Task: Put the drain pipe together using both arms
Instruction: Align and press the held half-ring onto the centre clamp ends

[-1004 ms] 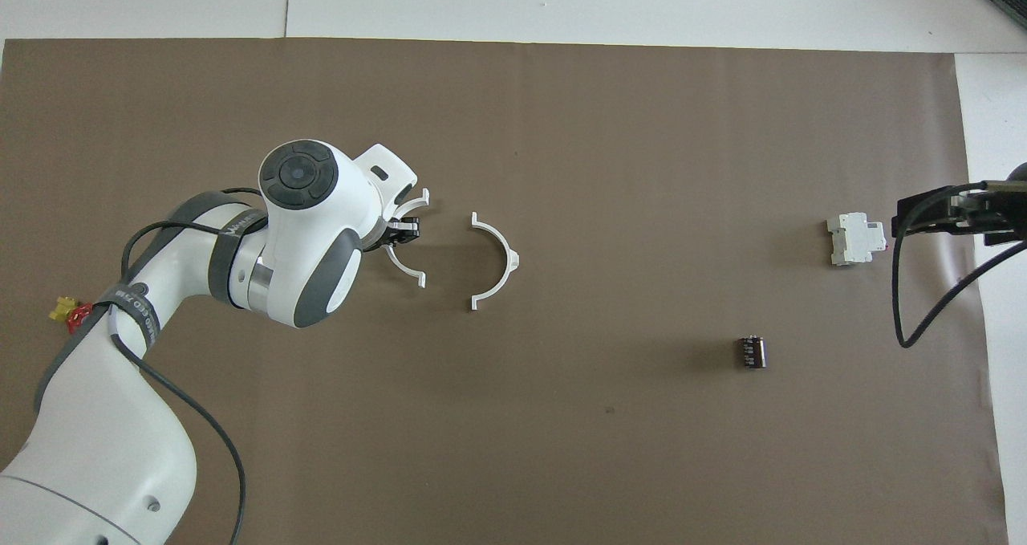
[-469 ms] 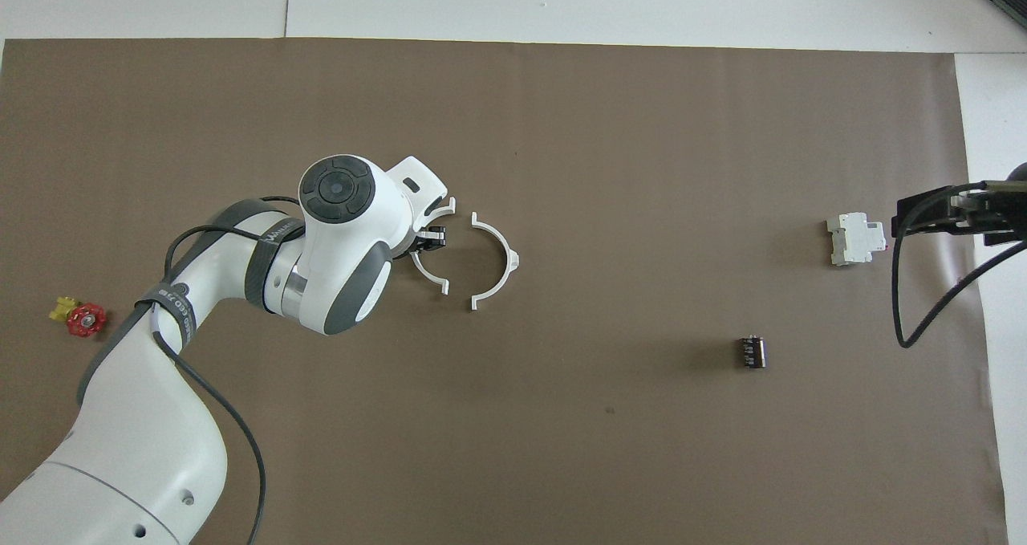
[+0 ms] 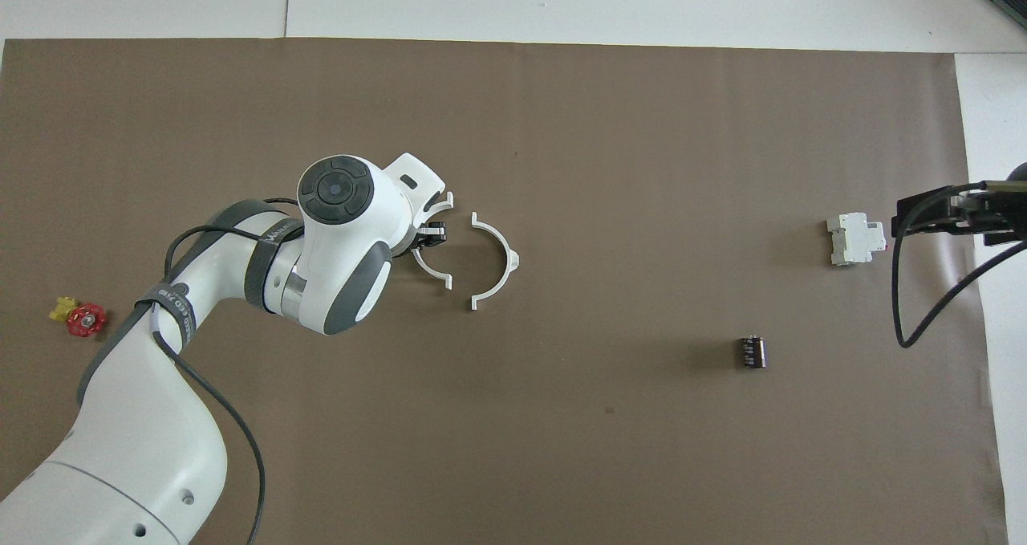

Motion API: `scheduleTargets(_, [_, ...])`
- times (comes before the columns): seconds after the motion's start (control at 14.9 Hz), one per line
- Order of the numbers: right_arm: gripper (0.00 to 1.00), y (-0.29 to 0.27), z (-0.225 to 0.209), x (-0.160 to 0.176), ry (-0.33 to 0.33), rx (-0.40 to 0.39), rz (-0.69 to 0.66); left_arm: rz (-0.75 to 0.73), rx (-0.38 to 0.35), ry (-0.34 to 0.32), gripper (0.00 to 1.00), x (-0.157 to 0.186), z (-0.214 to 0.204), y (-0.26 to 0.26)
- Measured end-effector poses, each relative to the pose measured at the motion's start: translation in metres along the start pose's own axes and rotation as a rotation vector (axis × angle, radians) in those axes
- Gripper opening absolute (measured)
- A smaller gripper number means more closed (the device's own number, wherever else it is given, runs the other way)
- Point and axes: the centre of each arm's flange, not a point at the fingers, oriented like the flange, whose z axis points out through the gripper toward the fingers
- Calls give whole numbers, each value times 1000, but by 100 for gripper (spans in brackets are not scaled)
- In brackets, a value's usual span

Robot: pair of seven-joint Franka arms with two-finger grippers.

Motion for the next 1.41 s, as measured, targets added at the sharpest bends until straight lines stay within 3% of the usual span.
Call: scheduleTargets(1.41, [100,0,0,0,0,0,0,-72,-3,2,21,-12,4,10])
